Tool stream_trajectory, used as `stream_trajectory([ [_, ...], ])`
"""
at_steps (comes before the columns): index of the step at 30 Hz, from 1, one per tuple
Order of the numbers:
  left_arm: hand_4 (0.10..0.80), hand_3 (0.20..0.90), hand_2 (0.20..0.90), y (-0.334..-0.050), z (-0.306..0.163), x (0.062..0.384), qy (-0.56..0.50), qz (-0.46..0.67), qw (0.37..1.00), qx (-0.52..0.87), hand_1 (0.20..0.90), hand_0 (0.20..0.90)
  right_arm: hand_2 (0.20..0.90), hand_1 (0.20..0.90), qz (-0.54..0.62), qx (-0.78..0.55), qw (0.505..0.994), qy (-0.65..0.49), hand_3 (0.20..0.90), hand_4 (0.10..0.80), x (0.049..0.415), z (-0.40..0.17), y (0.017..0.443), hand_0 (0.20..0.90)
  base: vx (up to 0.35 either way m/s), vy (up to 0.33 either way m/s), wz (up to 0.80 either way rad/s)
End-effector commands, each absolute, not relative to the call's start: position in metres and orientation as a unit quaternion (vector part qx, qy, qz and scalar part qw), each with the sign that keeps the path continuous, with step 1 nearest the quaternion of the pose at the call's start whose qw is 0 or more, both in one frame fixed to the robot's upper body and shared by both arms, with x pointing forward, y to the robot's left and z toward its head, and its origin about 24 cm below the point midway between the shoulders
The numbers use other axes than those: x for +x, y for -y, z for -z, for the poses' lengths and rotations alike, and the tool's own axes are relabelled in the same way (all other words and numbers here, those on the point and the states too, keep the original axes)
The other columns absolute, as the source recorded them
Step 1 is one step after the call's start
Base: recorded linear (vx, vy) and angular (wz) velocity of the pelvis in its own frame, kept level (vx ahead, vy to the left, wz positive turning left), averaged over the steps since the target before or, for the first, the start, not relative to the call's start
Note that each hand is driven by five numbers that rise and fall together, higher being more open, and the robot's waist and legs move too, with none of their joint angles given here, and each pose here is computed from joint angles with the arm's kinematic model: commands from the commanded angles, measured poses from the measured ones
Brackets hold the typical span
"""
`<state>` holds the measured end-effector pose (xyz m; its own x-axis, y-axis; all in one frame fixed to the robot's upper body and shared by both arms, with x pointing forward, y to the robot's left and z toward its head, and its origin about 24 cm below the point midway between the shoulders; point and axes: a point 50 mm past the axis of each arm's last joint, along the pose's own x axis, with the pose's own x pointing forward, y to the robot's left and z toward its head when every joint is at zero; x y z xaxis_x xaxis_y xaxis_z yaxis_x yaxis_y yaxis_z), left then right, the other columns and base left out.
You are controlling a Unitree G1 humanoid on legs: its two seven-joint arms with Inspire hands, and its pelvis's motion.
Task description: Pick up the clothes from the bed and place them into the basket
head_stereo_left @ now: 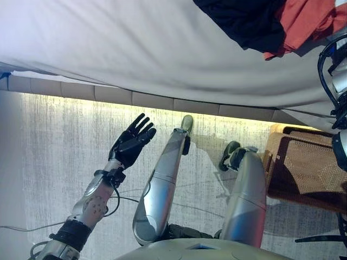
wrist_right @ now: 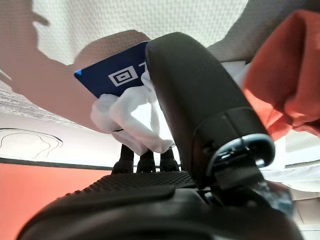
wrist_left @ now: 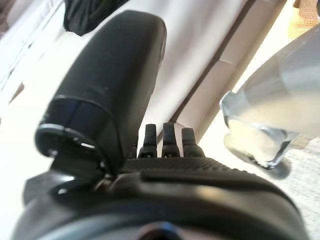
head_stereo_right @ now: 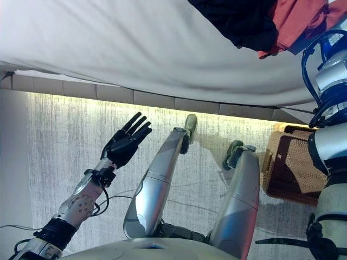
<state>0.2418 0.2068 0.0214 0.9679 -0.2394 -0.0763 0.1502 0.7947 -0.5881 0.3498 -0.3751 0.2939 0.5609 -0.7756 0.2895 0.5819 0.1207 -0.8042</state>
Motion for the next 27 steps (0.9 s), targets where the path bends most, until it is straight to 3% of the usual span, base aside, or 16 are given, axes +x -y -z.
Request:
stream_trajectory([
  [1,0.800,0.900,0.900,-0.211,-0.040,0.236,-0.018,0.125,0.938,-0.323,0.900,0.900,0.300,0.300,0.523,-0.507,0.679,-0.090,0.200,0.100,0.314,-0.332,0.409,0.300,0.006,0.002,-0.05],
  [13,0.800,0.900,0.900,-0.213,-0.042,0.230,-0.011,0.137,0.938,-0.318,0.900,0.900,0.300,0.300,0.507,-0.531,0.676,-0.061,0.200,0.100,0.315,-0.319,0.411,0.300,0.004,0.013,-0.03],
  [27,0.800,0.900,0.900,-0.188,-0.037,0.233,-0.034,0.151,0.938,-0.309,0.900,0.900,0.300,0.300,0.490,-0.539,0.683,-0.060,0.200,0.100,0.301,-0.298,0.428,0.300,0.053,0.019,-0.06],
])
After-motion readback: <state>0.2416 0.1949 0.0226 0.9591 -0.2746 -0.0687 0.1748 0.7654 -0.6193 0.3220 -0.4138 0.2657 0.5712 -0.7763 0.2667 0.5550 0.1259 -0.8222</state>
